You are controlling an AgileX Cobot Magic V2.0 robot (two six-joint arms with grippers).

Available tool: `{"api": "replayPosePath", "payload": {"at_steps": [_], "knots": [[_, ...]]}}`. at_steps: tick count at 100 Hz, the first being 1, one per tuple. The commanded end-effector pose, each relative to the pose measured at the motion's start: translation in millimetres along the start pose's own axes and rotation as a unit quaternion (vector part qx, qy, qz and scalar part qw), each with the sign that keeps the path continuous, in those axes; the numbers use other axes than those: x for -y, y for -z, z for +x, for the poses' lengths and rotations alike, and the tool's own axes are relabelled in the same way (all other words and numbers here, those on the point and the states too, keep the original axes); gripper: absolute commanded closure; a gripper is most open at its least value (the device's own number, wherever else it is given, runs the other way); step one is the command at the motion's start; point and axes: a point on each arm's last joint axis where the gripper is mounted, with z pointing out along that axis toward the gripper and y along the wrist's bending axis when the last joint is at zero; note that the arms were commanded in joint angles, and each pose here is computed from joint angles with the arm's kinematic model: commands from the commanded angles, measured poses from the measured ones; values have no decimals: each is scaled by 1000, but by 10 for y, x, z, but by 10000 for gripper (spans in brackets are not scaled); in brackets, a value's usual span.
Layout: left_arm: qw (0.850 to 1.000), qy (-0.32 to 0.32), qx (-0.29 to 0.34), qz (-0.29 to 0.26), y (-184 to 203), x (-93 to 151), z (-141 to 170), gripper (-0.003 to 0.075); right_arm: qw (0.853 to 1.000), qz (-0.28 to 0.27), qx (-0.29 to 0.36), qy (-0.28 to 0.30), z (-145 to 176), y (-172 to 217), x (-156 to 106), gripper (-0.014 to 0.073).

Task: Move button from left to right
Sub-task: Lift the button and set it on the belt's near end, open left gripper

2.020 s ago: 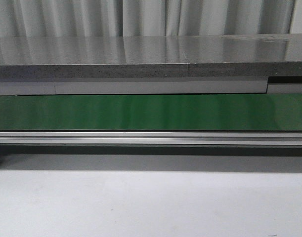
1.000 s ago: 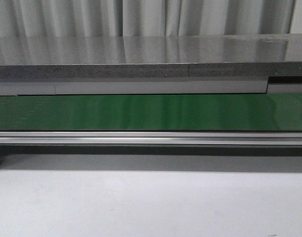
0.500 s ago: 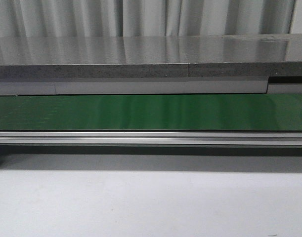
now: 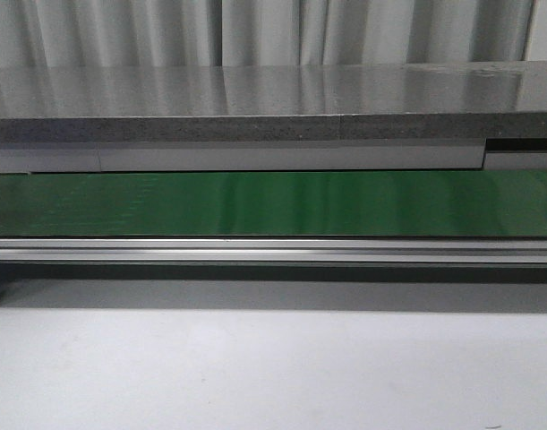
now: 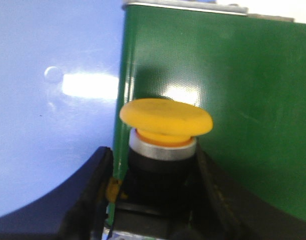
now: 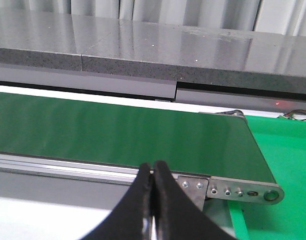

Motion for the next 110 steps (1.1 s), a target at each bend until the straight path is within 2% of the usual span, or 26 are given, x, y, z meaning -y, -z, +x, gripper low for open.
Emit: {"api": "replayPosePath", "payload": {"at_steps": [1, 19, 30, 38, 56, 64, 69, 92, 110], "knots": [[999, -4, 51, 1, 260, 62, -77, 715, 999, 0, 45, 0, -75, 11, -2, 717], [999, -2, 36, 8, 137, 83, -84, 703, 999, 0, 45, 0, -75, 11, -2, 717], [1000, 1, 10, 18, -14, 93, -74, 627, 999, 0, 45, 0, -75, 11, -2, 717], [1000, -5, 1, 22, -55, 98, -68, 520, 999, 0, 45, 0, -75, 11, -2, 717], [1000, -5, 6, 22, -19, 98, -83, 130, 999, 0, 45, 0, -75, 11, -2, 717], [1000, -8, 6, 23, 22, 118, -81, 32, 999, 0, 45, 0, -75, 11, -2, 717], [1000, -11, 11, 23, 70, 144, -79, 13, 999, 0, 45, 0, -75, 11, -2, 717], [997, -41, 58, 25, 462, 275, -43, 16, 999, 0, 45, 0, -75, 11, -2, 717], [990, -48, 134, 23, 840, 348, 78, 17, 999, 0, 45, 0, -75, 11, -2, 717]]}}
